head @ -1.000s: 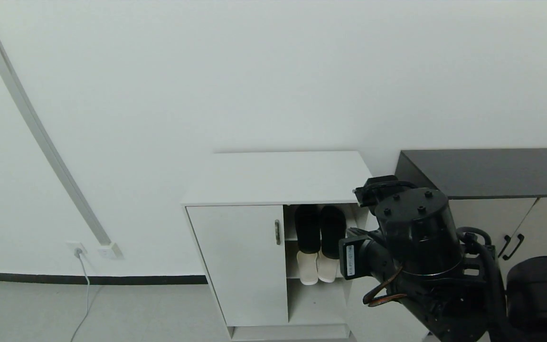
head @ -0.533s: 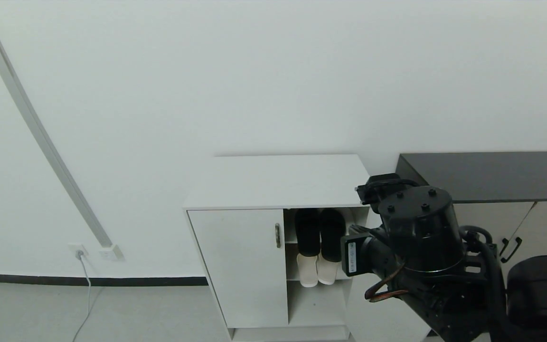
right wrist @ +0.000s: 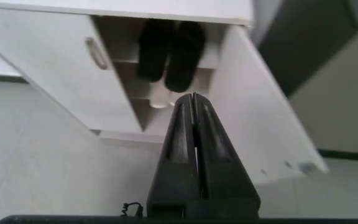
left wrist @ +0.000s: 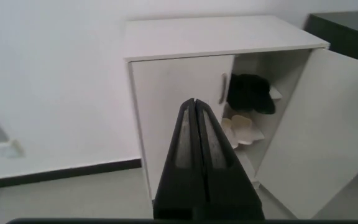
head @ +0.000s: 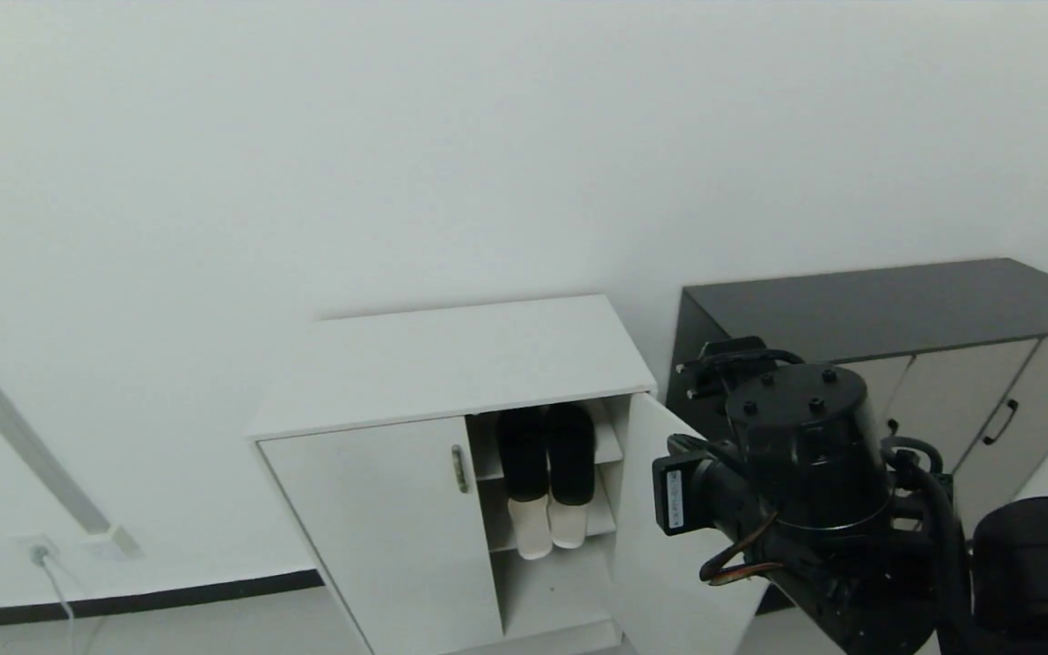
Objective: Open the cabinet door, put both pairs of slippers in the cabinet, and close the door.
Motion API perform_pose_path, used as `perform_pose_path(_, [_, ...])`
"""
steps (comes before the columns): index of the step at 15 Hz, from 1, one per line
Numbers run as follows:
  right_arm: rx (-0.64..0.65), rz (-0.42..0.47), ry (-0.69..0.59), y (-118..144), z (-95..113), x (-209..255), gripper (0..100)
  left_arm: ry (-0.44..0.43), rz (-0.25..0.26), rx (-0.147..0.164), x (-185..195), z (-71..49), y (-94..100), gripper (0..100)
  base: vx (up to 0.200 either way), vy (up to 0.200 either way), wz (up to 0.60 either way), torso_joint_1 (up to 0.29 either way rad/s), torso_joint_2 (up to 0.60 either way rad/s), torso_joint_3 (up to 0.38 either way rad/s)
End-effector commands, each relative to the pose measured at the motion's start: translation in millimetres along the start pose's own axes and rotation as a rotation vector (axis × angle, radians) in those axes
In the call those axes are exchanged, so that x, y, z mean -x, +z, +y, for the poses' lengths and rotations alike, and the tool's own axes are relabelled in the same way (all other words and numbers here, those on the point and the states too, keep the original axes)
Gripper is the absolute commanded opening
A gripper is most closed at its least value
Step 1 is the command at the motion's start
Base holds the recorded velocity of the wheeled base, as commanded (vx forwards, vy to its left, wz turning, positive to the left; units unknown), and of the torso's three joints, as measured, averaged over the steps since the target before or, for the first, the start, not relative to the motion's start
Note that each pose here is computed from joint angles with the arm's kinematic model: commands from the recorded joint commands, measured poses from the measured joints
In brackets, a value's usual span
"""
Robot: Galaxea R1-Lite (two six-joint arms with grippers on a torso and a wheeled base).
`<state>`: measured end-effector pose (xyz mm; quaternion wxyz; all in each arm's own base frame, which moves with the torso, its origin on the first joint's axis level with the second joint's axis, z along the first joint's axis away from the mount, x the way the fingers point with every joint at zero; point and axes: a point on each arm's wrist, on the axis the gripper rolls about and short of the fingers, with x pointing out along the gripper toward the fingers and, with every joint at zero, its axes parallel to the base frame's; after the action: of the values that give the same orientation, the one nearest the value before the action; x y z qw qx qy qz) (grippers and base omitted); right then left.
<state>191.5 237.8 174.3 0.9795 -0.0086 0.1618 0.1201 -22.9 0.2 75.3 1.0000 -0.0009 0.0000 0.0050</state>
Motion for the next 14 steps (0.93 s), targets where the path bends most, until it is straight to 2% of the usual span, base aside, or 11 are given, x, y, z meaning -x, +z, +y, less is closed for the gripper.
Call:
perform_pose_path(1, [-0.002, 0.001, -0.009, 0.2, -2.2, -1.9, 0, 0.001, 0.002, 0.000, -0.1, 0.0, 0.0, 0, 0.000, 0.000, -0.60, 0.002, 0.00, 0.002])
perform_pose_path(7, [-0.003, 0.002, -0.018, 0.0, -3.9, -4.5, 0, -0.002, 0.002, 0.000, -0.1, 0.0, 0.0, 0, 0.000, 0.000, 0.00, 0.000, 0.00, 0.000])
perform_pose_path(13, [-0.011, -0.012, -0.037, 2.8, -9.0, -8.7, 0, -0.001, 0.002, 0.000, -0.1, 0.0, 0.0, 0, -0.200, 0.000, 0.00, -0.002, 0.00, -0.002])
perform_pose_path(14, [-0.011, -0.008, -0.058, 2.6, -14.1, -13.3, 0, -0.001, 0.002, 0.001, -0.1, 0.0, 0.0, 0, 0.000, 0.000, 0.00, 0.000, 0.00, 0.000])
